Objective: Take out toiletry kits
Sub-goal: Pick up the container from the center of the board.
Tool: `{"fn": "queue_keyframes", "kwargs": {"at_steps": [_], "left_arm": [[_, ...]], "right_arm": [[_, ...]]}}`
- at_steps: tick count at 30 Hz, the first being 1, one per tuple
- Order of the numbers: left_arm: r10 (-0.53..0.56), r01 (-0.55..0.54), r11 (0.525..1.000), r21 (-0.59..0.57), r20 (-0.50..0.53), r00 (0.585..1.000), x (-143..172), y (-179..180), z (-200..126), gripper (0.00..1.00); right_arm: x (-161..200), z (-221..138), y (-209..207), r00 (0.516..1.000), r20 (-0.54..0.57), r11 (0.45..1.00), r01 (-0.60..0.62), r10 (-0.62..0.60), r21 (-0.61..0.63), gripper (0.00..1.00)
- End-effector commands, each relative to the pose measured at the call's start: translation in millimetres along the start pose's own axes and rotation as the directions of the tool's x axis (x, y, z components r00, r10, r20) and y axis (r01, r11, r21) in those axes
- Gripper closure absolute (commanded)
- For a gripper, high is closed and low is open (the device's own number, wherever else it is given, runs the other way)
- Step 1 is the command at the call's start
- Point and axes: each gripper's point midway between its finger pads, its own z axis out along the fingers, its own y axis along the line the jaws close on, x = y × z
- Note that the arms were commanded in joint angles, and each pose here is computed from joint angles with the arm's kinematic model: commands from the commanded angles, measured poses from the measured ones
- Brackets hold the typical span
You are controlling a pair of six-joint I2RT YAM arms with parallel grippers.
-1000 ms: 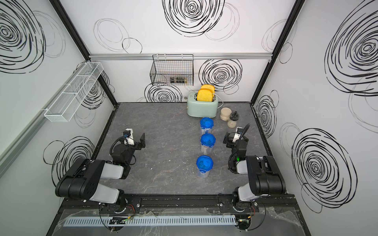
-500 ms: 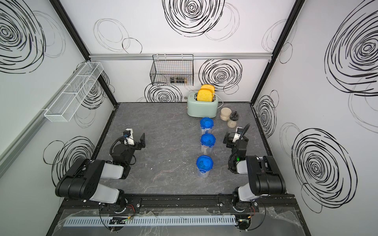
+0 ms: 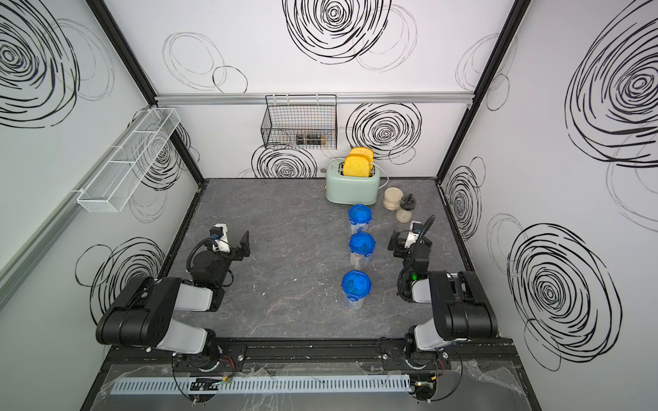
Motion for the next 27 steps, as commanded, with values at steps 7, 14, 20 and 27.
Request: {"fn": "queue_keyframes", "kwargs": {"at_steps": [7,14,20,27], "left_arm": [[-0.010,0.023,0.996,-0.088,0.148,0.989,-41,10,-25,0.04],[0.049,-0.021,0.992,-0.125,0.228,0.972,-69,-7,-48,0.04],[-0.060,0.091,0.991,-0.094,0.291,0.955,-96,-22,-62,0.04],[-0.281,0.299,0.951,-0.079,0.183,0.942,-142,-27,-55,0.04]], "right_arm": [[-35,0,-5,1.000,0.006,0.999,-0.019,0.019,0.049,0.02],[-77,-19,-7,0.991,0.095,0.994,-0.102,0.097,0.039,0.02],[-93,-32,-13,0.978,0.084,0.980,-0.196,0.193,0.029,0.02],[-113,-57,-25,0.925,0.134,0.930,-0.365,0.357,0.047,0.02]]}}
